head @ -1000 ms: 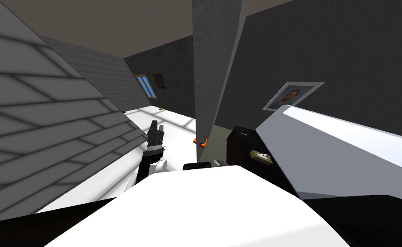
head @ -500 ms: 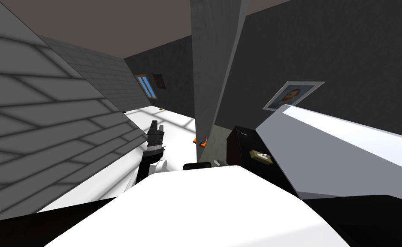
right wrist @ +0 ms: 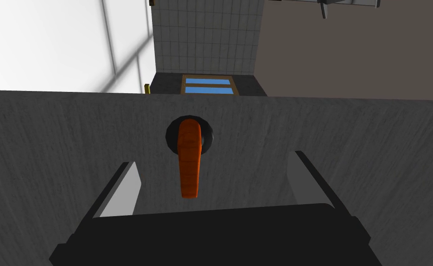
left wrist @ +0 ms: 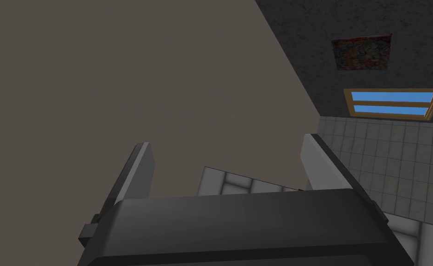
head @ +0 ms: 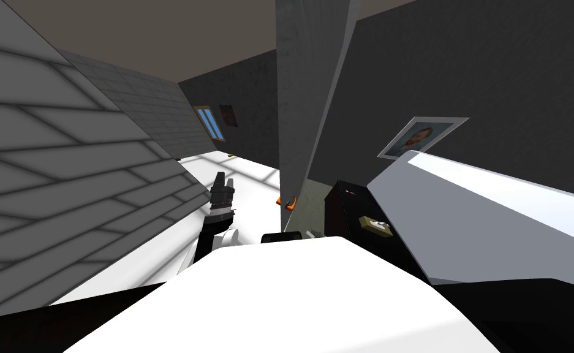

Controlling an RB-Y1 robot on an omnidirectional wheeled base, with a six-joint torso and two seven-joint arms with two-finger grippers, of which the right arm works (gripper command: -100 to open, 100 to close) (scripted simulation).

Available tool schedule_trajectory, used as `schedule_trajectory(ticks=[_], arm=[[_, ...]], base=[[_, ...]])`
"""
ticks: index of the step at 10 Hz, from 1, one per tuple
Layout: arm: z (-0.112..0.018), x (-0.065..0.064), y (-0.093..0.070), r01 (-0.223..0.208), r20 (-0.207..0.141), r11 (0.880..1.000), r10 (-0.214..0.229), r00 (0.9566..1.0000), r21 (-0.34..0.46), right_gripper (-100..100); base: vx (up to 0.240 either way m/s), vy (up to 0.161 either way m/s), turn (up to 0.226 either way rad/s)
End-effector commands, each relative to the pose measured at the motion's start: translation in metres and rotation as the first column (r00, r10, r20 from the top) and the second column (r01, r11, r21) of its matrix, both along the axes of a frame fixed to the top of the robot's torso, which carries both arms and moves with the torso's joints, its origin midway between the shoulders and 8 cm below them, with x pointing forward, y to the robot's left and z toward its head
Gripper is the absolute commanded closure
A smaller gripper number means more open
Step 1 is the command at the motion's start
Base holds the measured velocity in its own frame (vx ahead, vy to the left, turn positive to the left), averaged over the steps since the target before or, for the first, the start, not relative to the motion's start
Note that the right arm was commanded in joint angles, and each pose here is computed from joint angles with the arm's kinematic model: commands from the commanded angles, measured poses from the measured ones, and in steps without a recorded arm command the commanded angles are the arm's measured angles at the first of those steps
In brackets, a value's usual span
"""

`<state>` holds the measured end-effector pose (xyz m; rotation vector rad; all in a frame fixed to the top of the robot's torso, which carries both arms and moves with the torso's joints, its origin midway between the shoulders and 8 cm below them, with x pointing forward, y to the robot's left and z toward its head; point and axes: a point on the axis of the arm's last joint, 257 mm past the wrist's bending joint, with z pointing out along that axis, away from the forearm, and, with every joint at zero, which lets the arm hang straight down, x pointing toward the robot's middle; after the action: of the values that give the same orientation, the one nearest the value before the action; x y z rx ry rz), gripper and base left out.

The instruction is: Push the door open

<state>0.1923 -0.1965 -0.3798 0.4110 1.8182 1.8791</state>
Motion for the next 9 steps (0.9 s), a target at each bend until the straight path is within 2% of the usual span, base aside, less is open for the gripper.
schedule_trajectory(ticks=[1,6,7,9], arm=[[-0.0001,0.0,-0.0001,0.0,0.0,1.0,0.0,1.0,0.0,-100],[-0.0001,0.0,-0.0001,0.0,0.0,1.0,0.0,1.0,0.0,-100],[-0.0028,-0.0037,-0.0047,-0.007,-0.029,1.0,0.007,0.9996,0.001,-100],[-0.0028,-0.0037,-0.0047,-0.007,-0.029,1.0,0.007,0.9996,0.001,-100]], base=[[0.0,0.0,0.0],[-0.004,-0.005,-0.004],[0.025,0.019,0.072],[0.026,0.032,0.03]])
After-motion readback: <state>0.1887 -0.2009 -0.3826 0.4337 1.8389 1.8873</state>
